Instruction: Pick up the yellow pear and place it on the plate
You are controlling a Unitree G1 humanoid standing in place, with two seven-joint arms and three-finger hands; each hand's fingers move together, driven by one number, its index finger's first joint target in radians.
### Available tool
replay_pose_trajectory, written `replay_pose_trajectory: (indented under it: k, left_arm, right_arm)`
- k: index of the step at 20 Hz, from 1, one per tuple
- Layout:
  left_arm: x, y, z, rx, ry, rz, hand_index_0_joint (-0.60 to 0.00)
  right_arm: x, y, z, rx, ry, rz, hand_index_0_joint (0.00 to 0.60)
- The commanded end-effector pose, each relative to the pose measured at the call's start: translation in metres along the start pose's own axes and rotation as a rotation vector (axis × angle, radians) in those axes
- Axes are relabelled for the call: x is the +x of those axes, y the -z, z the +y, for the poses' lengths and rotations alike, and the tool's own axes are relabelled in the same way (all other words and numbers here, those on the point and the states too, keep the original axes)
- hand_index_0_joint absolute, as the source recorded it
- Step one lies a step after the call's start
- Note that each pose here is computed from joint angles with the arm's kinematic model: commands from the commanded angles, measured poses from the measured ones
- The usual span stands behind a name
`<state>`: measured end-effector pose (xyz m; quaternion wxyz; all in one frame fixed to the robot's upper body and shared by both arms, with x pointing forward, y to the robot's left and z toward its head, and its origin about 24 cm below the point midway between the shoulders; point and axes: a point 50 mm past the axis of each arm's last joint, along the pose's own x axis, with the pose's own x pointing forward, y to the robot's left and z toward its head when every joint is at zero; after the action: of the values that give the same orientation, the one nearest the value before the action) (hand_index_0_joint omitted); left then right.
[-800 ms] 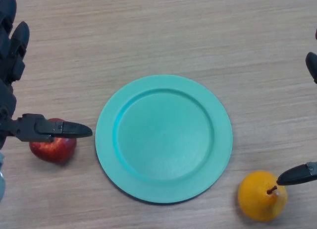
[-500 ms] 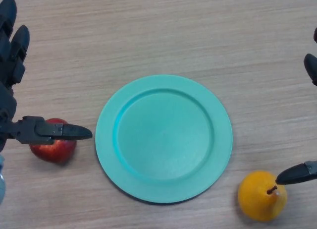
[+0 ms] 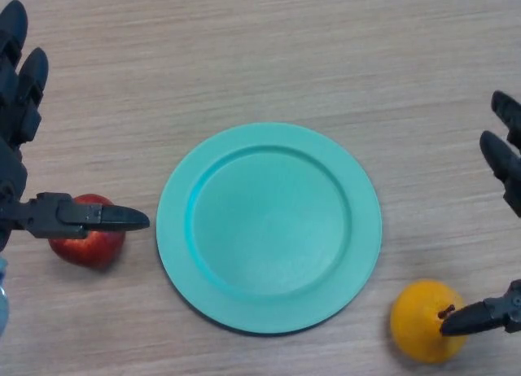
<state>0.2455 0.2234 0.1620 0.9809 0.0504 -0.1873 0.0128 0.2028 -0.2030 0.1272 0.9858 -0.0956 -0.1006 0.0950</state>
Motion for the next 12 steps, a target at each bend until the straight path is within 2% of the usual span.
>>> replay_pose_trajectory:
  k: [1,4,7,12]
  left_arm:
    - [0.002,-0.037,0.016,0.095,-0.043,-0.235,0.0]
    - [0.003,-0.036,0.017,0.117,-0.048,-0.242,0.0]
    - [0.004,-0.035,0.016,0.128,-0.056,-0.246,0.0]
    - [0.007,-0.037,0.016,0.142,-0.047,-0.251,0.0]
  right_arm:
    - [-0.007,-0.022,-0.004,-0.122,0.04,-0.188,0.0]
    - [-0.012,-0.008,0.0,-0.134,0.055,-0.177,0.0]
    - [-0.016,0.011,0.002,-0.262,0.118,-0.196,0.0]
    - [-0.021,0.034,0.008,-0.328,0.177,-0.2,0.0]
